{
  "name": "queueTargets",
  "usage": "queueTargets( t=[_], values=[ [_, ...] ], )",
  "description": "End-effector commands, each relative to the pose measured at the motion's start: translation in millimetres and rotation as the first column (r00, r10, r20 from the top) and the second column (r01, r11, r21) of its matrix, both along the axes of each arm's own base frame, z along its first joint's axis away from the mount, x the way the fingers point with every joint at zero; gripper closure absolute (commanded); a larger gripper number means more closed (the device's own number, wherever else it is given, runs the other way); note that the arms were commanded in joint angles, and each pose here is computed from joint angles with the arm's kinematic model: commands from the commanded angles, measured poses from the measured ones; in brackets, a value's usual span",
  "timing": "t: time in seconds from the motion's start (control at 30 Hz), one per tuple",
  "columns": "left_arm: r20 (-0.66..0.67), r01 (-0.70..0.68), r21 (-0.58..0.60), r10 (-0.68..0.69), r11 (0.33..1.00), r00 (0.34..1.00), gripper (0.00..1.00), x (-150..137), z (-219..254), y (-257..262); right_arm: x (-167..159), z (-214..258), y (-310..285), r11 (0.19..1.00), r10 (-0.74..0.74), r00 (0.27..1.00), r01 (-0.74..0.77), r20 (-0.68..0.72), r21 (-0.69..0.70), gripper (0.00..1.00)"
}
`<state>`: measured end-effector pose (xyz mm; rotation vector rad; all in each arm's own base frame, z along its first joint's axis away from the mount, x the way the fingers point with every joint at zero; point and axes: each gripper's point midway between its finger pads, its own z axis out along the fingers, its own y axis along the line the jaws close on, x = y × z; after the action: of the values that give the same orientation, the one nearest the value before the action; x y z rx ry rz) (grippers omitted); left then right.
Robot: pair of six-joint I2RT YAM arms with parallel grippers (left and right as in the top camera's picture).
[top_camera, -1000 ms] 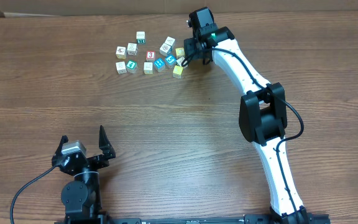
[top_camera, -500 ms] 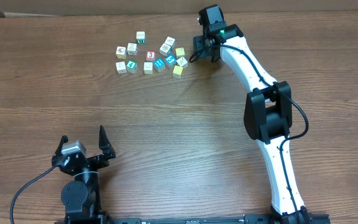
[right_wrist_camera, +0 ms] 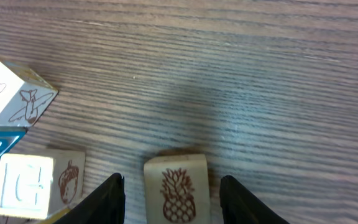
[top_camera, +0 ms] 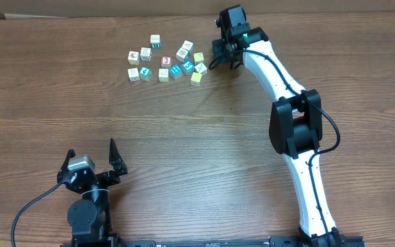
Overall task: Form a circle
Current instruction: 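Lower the right gripper around the yellow-topped block and close, then lift the yellow-topped block and carry it toward the table center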
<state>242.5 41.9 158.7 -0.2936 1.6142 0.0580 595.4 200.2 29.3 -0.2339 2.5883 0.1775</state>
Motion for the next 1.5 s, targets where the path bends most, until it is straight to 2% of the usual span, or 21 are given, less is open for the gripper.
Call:
queueTargets(
  t=[0.0,0.33,0.37,0.4,0.57,0.7,0.87,1.17,1.27,1.47],
  values=[
    [0.002,0.022,0.018,-0.022,1.0,1.0,0.01,0.5,0.4,-4.5,-3.6,-15.6,-2.3,1.0,0.003,1.0,-0.003,-0.021,-0.005,0.53],
    [0.003,0.022,0.018,-0.022,1.0,1.0,0.0,0.5,0.5,-4.5,6.8,6.5,0.1,1.0,0.001,0.999,-0.002,0.039,0.015,0.67],
    [0.003,0.022,0.018,-0.022,1.0,1.0,0.0,0.5,0.5,-4.5,7.8,11.7,0.4,1.0,0.001,0.999,-0.002,0.049,0.018,0.63],
    [0.002,0.022,0.018,-0.022,1.0,1.0,0.0,0.5,0.4,-4.5,8.4,14.7,0.6,1.0,0.001,0.998,-0.002,0.055,0.02,0.53],
    [0.003,0.022,0.018,-0.022,1.0,1.0,0.0,0.5,0.5,-4.5,8.9,16.8,0.8,1.0,0.001,0.998,-0.002,0.059,0.022,0.52],
    [0.003,0.022,0.018,-0.022,1.0,1.0,0.0,0.5,0.5,-4.5,10.5,17.2,1.5,1.0,0.001,0.998,-0.003,0.067,0.025,0.57],
    [0.003,0.022,0.018,-0.022,1.0,1.0,0.01,0.5,0.5,-4.5,16.7,22.2,3.4,0.999,0.0,0.995,-0.003,0.098,0.035,0.58],
    [0.002,0.022,0.018,-0.022,1.0,1.0,0.01,0.5,0.4,-4.5,16.3,26.5,3.3,0.999,0.0,0.995,-0.003,0.101,0.036,0.74],
    [0.003,0.022,0.018,-0.022,1.0,1.0,0.01,0.5,0.5,-4.5,16.1,45.2,3.3,0.999,-0.001,0.992,-0.005,0.123,0.043,0.82],
    [0.003,0.022,0.018,-0.022,1.0,1.0,0.01,0.5,0.5,-4.5,1.9,99.2,-1.2,0.999,-0.002,0.989,-0.006,0.145,0.051,0.83]
  ],
)
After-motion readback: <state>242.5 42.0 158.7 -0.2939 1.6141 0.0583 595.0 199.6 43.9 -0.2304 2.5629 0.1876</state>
